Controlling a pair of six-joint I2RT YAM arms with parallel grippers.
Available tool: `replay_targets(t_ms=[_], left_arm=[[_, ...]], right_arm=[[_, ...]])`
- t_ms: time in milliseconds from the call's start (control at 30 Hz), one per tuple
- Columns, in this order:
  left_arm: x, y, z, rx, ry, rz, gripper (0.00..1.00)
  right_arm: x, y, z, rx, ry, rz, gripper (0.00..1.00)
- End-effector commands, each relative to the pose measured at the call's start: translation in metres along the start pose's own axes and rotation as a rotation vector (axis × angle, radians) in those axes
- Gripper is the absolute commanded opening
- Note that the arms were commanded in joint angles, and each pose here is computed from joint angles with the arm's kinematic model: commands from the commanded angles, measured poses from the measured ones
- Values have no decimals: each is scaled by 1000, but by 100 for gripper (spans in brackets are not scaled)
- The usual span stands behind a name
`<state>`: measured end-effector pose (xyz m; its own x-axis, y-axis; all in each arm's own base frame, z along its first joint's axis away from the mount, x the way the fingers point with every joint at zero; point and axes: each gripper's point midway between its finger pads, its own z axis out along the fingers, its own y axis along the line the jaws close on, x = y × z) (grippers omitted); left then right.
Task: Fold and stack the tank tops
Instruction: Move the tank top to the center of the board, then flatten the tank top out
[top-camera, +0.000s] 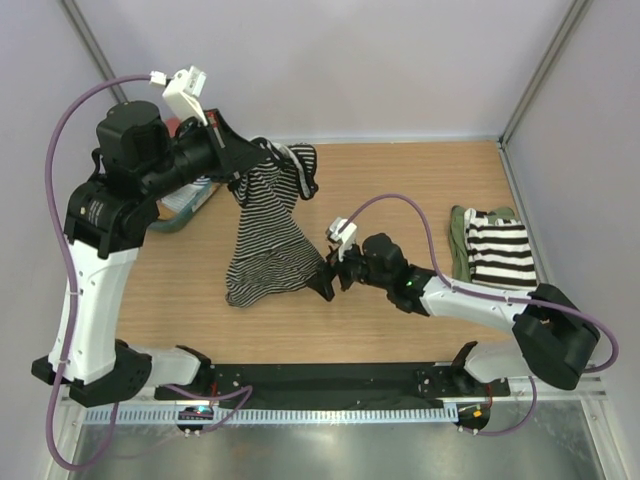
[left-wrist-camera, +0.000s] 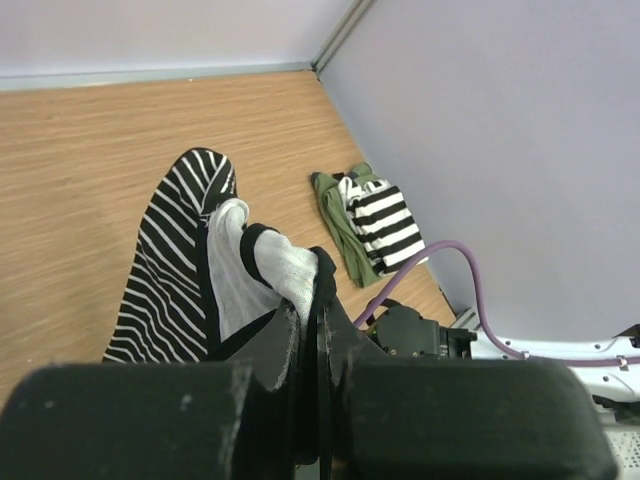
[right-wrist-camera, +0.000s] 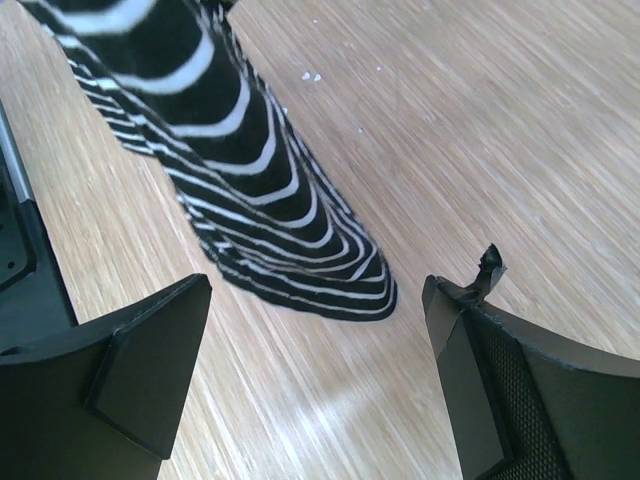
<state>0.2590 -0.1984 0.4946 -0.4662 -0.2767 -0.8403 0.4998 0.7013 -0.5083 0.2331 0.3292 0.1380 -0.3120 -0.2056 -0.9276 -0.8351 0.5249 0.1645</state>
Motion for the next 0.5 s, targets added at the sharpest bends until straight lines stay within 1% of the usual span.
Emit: replay_targets(t_ms=[0, 100, 200, 233, 300, 333, 400, 433, 467], left_arm=[[-9, -17, -14, 67, -20, 48, 0], [-11, -19, -18, 67, -24, 55, 0], [-11, -18, -19, 57, -25, 58, 0], [-11, -17, -19, 54, -25, 57, 0], [-12, -14, -16, 39, -31, 53, 0], [-13, -9, -13, 13, -36, 48, 0], [-15, -1, -10, -22, -46, 42, 0], [-17, 5, -7, -57, -57, 42, 0], [-15, 14, 1, -88, -48, 35, 0]], right_arm=[[-40, 11, -7, -39, -104, -45, 95], [-41, 14, -8, -53, -104, -44, 88], [-43, 21, -11, -83, -106, -42, 74], [-43, 23, -12, -93, -105, -41, 60], [-46, 25, -14, -97, -110, -40, 42], [-45, 24, -15, -92, -105, -35, 26], [-45, 20, -18, -66, -112, -30, 13], [-44, 17, -19, -46, -115, -24, 1], [-47, 9, -21, 4, -127, -15, 1]])
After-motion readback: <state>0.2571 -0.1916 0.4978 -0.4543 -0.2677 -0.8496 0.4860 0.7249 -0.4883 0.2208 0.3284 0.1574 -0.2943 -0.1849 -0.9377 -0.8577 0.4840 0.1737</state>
